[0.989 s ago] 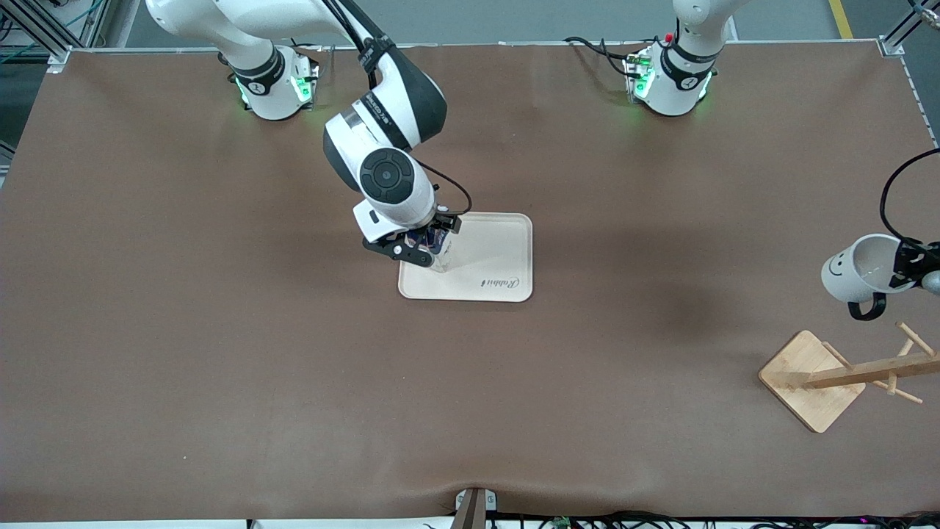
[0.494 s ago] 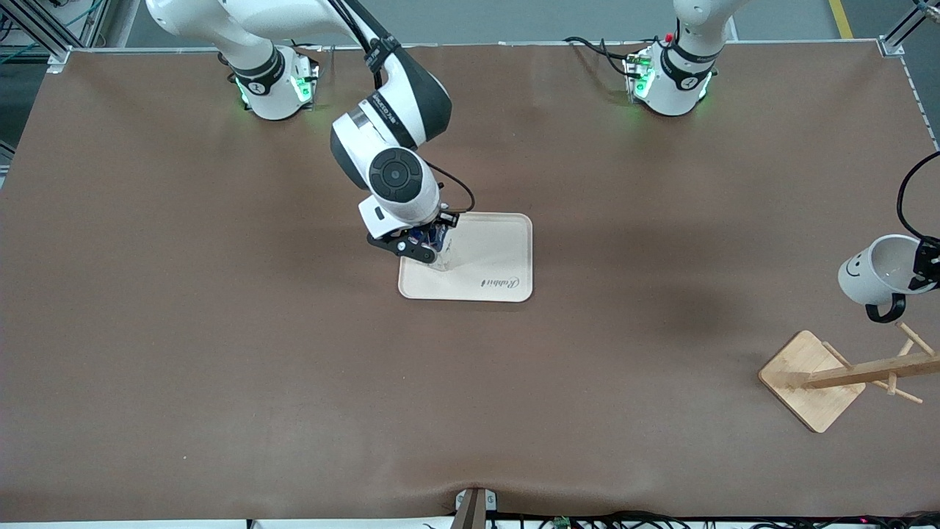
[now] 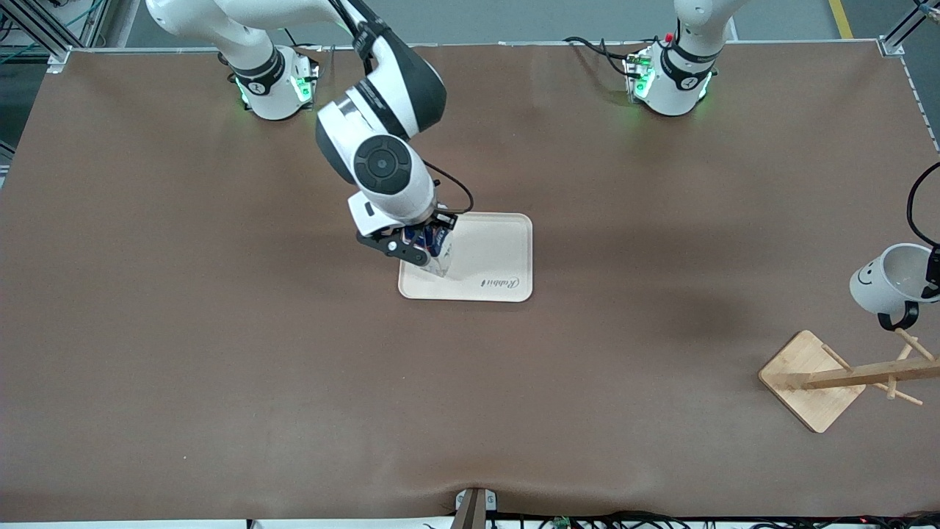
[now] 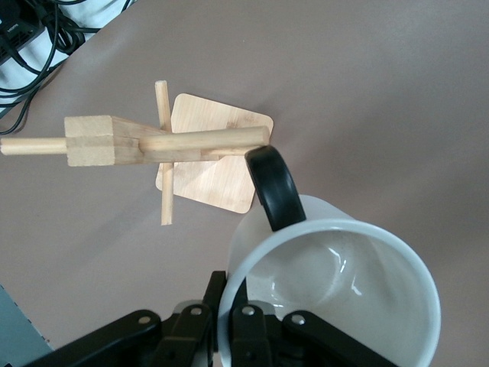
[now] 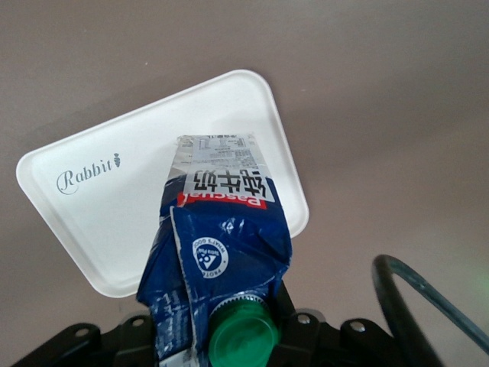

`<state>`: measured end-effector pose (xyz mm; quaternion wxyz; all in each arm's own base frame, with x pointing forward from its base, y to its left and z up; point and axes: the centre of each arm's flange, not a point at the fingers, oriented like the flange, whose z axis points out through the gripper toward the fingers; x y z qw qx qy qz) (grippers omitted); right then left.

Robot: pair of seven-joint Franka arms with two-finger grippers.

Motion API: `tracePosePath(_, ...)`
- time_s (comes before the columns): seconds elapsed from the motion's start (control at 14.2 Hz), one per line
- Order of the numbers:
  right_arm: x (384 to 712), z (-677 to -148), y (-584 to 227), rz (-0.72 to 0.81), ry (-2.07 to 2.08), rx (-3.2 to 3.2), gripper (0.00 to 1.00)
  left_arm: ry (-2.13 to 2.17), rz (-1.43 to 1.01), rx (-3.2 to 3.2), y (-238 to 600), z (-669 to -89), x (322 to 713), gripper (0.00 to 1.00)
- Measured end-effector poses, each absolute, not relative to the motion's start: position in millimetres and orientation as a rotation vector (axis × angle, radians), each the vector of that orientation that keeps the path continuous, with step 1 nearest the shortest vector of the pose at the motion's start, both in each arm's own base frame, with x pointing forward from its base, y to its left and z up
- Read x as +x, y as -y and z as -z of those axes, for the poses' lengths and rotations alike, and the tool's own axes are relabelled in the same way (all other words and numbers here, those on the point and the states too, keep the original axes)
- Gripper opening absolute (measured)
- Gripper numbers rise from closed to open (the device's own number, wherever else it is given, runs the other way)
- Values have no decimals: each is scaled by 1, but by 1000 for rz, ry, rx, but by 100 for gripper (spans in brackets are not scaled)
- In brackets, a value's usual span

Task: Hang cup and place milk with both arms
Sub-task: 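Carry the carton off the tray with the right gripper while the left nears the stand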

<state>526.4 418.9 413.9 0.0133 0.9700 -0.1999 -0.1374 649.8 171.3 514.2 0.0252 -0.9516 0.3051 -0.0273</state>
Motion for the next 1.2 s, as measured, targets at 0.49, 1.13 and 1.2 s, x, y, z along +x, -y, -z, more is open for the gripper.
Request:
tracePosePath(0.49, 594, -472, -240, 632, 504, 3025, 50, -909, 117, -2997, -169, -514, 650, 6)
tracePosePath(1.13, 596, -412, 33, 631, 63, 3168, 50, -924, 176, -3006, -143, -525, 657, 6)
tracePosePath(1.2, 587, -401, 41, 609, 44, 3138, 50, -928, 178, -3005, -141, -526, 658, 6)
